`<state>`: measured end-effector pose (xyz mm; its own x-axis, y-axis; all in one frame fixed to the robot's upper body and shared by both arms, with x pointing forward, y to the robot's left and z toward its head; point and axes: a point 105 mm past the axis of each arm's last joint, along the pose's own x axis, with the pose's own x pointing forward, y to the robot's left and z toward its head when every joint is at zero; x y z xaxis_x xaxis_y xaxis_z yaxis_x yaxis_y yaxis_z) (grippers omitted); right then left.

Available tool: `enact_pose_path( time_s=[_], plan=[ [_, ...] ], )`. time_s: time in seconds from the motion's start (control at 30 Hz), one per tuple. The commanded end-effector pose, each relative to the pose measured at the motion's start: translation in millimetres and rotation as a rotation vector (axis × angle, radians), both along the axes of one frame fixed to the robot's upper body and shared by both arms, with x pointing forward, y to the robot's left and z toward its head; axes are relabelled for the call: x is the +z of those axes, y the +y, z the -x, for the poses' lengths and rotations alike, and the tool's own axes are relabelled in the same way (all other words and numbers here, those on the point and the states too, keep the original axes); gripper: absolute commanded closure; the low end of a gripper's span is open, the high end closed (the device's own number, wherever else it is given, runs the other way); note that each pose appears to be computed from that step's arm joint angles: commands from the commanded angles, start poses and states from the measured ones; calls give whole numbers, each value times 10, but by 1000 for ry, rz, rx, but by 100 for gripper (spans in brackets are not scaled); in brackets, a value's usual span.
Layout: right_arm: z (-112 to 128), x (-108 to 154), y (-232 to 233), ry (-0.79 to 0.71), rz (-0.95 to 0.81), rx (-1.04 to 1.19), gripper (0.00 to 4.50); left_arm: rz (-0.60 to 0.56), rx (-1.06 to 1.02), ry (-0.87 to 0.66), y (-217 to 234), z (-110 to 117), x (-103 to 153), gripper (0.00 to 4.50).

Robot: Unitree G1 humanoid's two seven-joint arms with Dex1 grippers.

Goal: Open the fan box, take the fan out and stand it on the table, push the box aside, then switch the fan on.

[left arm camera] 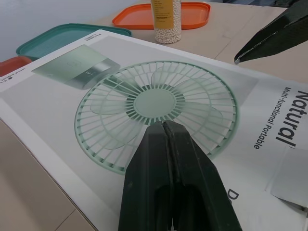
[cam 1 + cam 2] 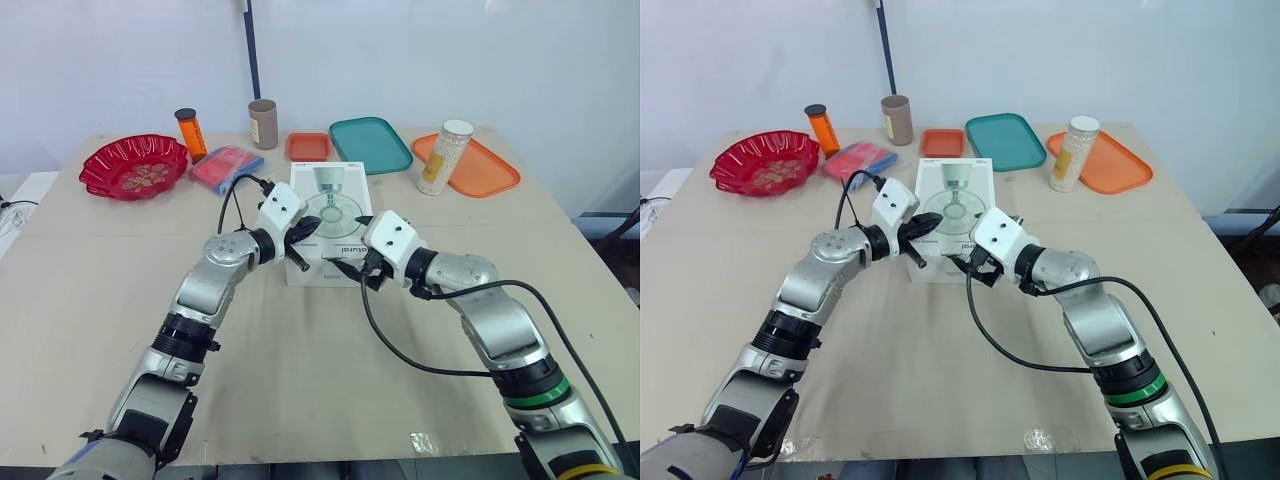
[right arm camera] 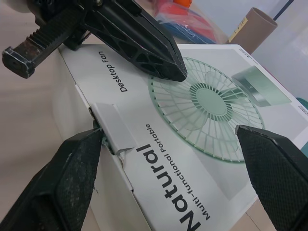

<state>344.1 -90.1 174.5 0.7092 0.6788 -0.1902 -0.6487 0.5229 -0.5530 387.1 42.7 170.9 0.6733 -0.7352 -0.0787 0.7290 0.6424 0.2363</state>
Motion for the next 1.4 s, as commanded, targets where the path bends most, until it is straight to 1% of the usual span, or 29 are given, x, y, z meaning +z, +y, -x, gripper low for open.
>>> enact_pose_path(
  time_s=[0.03,0.3,0.47,0.63,0.8,1.23,1.4],
  plan=[
    [13,259,9,-65,-46,6,0,-2,-2,3,-12,14,-33,443],
    [157,284,46,-14,-87,59,0,-1,-12,1,-41,22,-34,443],
    [151,293,22,-12,-91,48,0,2,-16,-1,-59,23,-30,443],
    [191,193,-8,-1,-49,56,0,1,-15,-2,-56,21,-30,443],
    [109,133,-24,-5,-39,20,0,0,-16,-3,-66,23,-33,443],
    [9,174,-32,-17,-60,-9,0,-2,-21,-8,-78,30,-40,443],
    [-16,171,-44,-32,-42,-14,0,1,-26,-10,-97,33,-37,443]
  ],
)
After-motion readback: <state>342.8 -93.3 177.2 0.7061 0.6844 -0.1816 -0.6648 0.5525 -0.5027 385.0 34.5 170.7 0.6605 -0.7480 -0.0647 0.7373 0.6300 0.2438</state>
